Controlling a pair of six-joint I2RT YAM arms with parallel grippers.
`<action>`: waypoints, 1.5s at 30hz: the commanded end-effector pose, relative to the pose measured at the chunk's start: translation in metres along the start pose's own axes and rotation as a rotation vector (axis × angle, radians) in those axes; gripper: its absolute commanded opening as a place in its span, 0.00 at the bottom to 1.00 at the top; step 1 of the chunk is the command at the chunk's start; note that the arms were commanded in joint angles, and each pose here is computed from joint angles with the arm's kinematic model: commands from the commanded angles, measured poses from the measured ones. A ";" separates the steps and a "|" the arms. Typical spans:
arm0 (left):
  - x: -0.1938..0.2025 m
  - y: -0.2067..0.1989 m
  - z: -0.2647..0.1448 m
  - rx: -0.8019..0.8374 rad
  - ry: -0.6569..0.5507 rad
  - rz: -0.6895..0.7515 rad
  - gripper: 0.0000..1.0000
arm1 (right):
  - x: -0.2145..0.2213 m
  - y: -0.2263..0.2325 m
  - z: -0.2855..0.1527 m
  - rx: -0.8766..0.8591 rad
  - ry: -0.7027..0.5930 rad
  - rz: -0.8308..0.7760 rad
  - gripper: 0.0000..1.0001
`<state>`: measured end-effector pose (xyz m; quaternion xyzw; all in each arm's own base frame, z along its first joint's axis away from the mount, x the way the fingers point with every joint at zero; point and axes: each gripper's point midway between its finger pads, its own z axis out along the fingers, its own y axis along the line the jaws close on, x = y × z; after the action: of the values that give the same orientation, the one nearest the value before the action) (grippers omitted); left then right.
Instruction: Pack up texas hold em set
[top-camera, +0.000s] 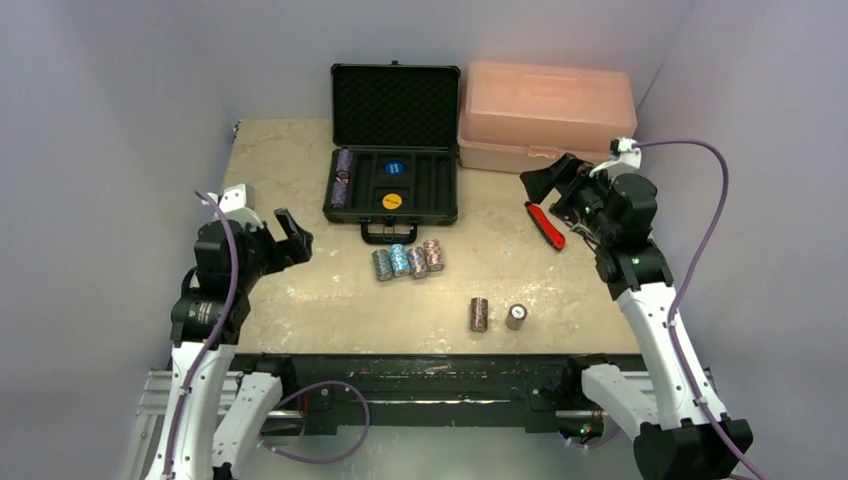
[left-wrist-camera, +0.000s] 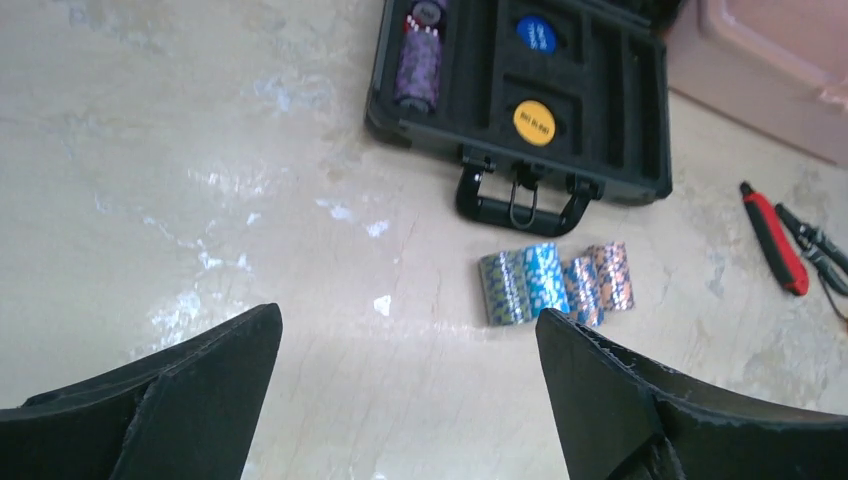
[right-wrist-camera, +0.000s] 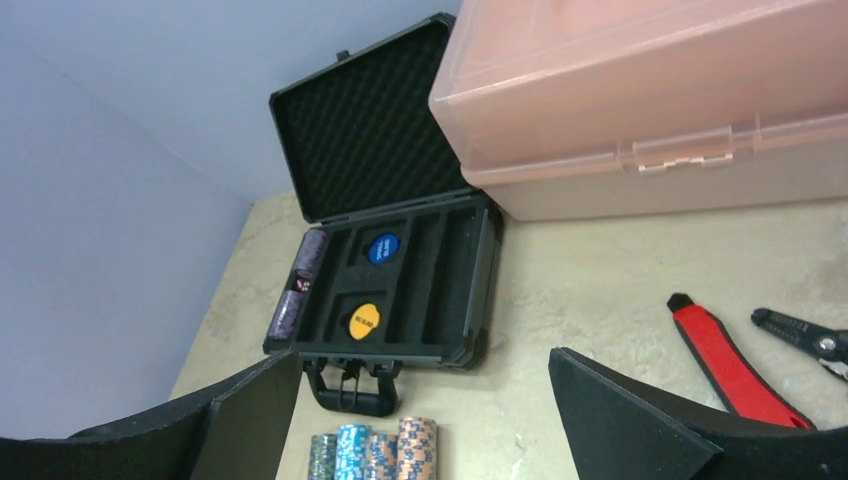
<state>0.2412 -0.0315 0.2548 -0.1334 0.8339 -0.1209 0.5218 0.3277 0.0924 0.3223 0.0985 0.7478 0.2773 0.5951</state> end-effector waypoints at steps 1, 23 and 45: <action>0.012 -0.003 -0.002 0.039 0.045 0.066 1.00 | 0.004 -0.003 -0.008 0.035 0.047 0.001 0.99; 0.047 -0.035 0.013 0.194 0.247 0.115 0.90 | 0.138 -0.058 -0.062 0.456 0.512 0.094 0.99; 0.064 -0.049 0.012 0.253 0.332 0.151 0.83 | 0.211 -0.102 -0.118 0.645 0.653 0.147 0.99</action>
<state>0.2275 -0.0948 0.1992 -0.0038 0.9023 -0.1969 0.3834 0.1816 0.0774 0.1161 0.2261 0.9349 0.1048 0.2527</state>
